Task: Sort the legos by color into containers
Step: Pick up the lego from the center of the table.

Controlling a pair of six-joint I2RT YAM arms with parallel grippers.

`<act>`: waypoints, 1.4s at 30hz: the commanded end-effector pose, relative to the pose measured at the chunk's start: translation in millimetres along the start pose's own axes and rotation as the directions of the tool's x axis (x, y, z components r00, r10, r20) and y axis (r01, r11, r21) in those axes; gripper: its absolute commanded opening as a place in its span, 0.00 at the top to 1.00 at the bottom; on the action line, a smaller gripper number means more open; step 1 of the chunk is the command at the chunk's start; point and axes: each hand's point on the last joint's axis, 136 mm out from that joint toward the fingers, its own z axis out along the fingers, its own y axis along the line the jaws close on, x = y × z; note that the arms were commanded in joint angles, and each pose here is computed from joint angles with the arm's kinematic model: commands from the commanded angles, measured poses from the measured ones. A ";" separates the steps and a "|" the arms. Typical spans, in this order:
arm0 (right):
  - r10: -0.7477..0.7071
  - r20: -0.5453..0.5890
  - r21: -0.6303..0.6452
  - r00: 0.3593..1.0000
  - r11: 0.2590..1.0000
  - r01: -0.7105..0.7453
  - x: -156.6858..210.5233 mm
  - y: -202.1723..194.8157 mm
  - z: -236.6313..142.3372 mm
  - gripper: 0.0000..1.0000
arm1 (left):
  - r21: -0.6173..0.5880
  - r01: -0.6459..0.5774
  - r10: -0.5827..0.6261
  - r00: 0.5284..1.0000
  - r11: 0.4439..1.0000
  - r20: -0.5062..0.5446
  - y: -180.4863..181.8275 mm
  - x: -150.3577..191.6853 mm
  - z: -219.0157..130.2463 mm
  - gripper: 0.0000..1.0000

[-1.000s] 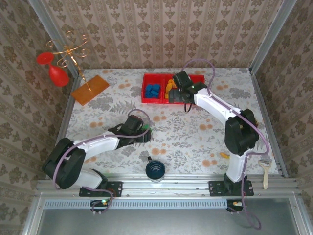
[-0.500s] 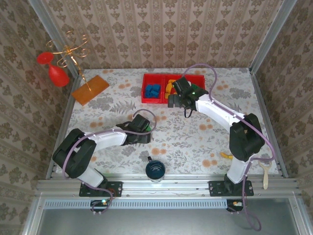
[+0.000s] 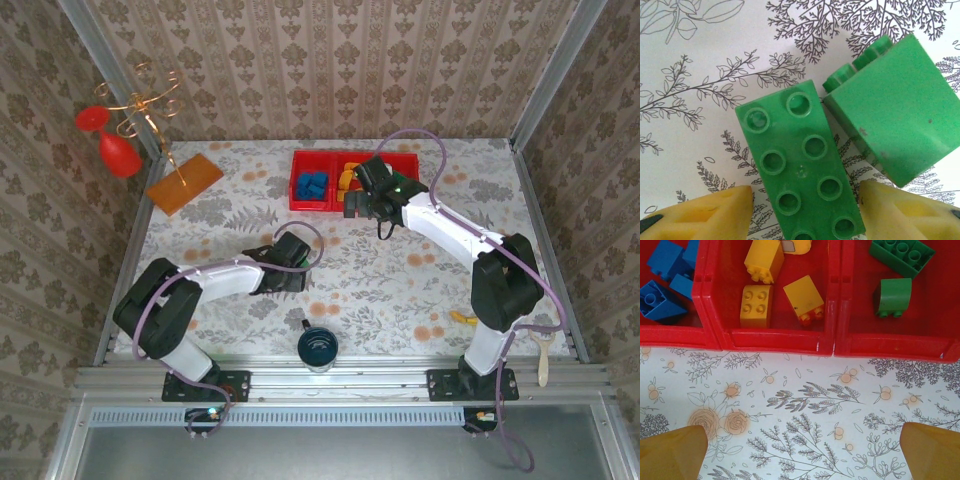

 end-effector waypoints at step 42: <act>0.048 0.049 0.001 0.998 0.999 -0.048 -10.6 -3.0 -15.6 0.00 | 0.015 -0.013 0.012 0.997 1.000 0.079 -4.2 -28.5 -12.9 0.82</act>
